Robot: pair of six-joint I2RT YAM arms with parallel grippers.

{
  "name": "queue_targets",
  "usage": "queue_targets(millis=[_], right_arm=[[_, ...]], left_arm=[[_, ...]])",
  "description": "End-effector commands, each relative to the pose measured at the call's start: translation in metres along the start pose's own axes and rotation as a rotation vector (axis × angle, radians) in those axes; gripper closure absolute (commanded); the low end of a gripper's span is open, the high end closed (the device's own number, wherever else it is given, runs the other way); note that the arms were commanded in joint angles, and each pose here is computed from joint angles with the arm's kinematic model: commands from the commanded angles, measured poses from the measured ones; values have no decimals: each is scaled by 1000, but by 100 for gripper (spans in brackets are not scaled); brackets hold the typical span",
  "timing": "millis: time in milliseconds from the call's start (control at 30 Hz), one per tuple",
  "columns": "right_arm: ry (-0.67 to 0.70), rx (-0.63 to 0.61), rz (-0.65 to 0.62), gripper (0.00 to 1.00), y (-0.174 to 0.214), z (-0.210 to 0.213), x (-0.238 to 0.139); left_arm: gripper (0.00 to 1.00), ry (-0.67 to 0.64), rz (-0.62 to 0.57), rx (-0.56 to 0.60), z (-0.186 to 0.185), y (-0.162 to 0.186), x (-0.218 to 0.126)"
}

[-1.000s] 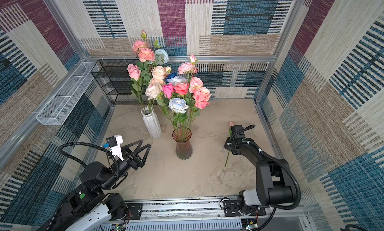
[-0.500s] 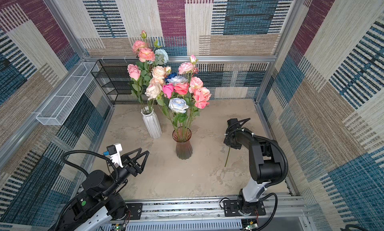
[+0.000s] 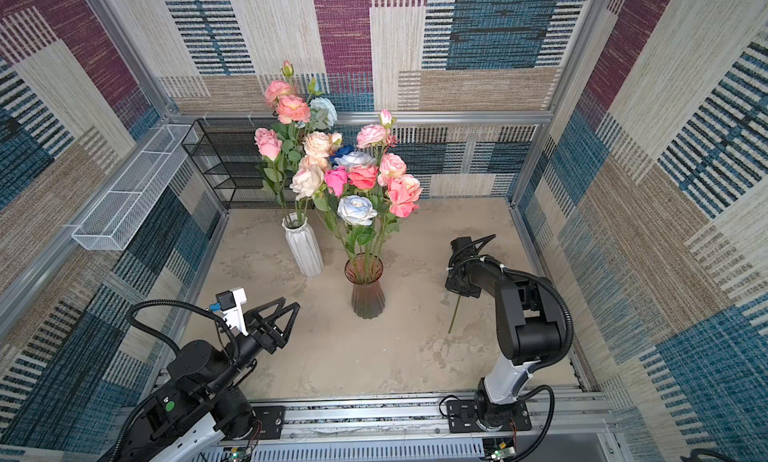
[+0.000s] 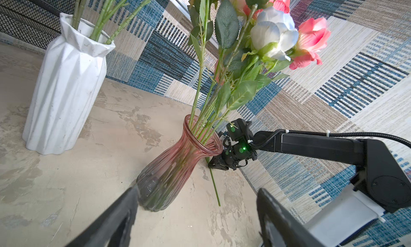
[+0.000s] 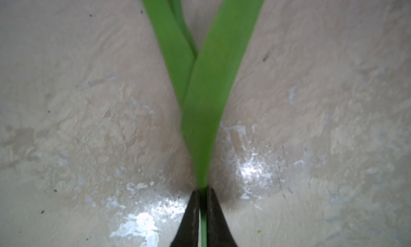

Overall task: Arrange the flowers into the vase
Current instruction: 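Grasp the pink tulip stem on the table with the right gripper, then lift the pink tulip upright with the right gripper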

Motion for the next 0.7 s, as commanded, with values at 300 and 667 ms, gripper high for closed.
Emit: queue_targets(millis=[300,667], right_arm=[[-199,16,14,100,19,3,-23],[-473,25,-181,100,19,1,-101]], left_arm=[[13,54,40,12,-15,-15,6],[13,93,91,9,-27,-25,13]])
Point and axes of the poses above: each gripper's point midway between its finger pads, its own x axis out along the fingers, its own z axis along the line the jaws close on, y = z × x, the point moved 7 cm from there along -x, back along the fingers, and after that the axes turned 14 degrees about x, right-handed, at the moved point
